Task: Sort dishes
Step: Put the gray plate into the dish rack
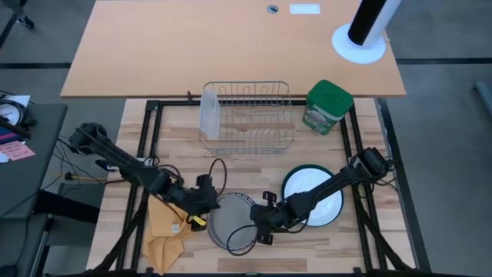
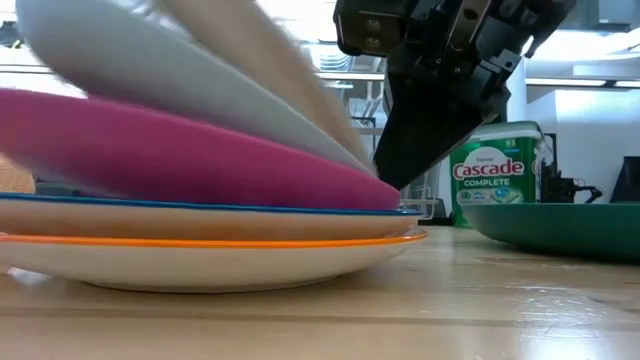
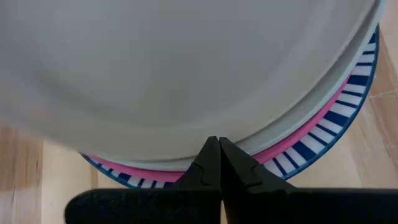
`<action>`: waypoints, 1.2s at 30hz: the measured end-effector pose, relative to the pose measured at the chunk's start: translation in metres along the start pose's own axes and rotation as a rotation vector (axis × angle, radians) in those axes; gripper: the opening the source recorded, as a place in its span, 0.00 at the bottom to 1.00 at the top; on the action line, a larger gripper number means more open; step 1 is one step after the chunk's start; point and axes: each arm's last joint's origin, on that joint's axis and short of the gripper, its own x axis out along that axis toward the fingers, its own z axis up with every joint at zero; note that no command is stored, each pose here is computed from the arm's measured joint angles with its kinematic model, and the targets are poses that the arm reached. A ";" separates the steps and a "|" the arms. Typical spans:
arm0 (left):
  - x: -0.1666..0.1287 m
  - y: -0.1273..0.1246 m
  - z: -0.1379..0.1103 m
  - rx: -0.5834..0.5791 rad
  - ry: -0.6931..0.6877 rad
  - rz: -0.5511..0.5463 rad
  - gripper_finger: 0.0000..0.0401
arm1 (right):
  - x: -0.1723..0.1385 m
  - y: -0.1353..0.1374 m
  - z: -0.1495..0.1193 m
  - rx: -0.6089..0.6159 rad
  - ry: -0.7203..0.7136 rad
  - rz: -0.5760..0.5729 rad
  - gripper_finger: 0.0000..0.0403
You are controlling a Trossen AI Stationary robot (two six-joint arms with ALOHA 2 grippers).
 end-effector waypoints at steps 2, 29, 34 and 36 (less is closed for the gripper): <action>-0.014 -0.008 0.025 0.006 -0.103 -0.018 0.00 | 0.000 0.000 0.000 0.000 0.000 0.000 0.00; -0.042 0.011 0.072 -0.021 -0.308 0.281 0.00 | 0.004 -0.013 0.009 -0.016 -0.014 -0.011 0.00; -0.042 0.011 0.072 -0.032 -0.310 0.281 0.00 | 0.003 -0.012 0.009 -0.025 -0.013 -0.010 0.00; -0.040 0.010 0.070 -0.030 -0.306 0.269 0.00 | 0.003 -0.012 0.009 -0.025 -0.014 -0.009 0.00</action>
